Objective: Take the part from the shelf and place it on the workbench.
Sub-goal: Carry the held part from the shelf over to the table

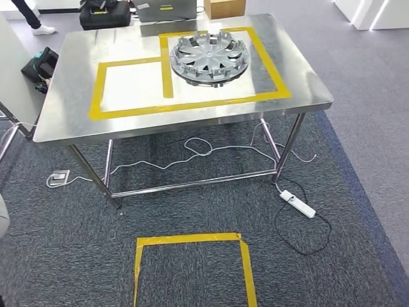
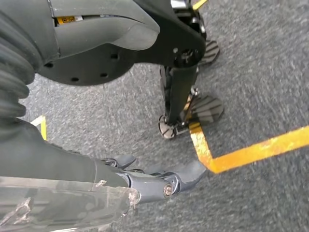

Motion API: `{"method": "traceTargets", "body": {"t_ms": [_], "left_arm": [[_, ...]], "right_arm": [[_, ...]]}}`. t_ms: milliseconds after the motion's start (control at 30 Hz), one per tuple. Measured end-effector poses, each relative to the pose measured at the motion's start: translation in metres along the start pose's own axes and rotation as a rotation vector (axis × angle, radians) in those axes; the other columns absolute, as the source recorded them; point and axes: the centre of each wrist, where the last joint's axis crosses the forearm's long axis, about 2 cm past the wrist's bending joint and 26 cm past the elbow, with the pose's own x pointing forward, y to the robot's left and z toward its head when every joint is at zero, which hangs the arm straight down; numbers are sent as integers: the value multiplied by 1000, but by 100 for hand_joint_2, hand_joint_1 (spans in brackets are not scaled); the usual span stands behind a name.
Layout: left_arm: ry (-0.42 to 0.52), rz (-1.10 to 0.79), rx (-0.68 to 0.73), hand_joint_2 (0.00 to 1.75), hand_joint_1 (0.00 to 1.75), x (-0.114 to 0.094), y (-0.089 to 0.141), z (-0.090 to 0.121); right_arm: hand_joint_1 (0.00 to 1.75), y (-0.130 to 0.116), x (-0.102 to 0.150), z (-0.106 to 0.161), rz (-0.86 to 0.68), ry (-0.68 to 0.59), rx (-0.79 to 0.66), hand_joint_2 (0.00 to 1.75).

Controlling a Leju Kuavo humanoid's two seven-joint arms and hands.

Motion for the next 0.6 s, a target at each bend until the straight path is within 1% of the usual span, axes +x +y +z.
{"method": "traceTargets", "body": {"t_ms": [600], "left_arm": [[3, 6, -3, 175, 175, 0, 1, 0]], "right_arm": [[0, 1, 0, 0, 5, 2, 4, 175]]}}
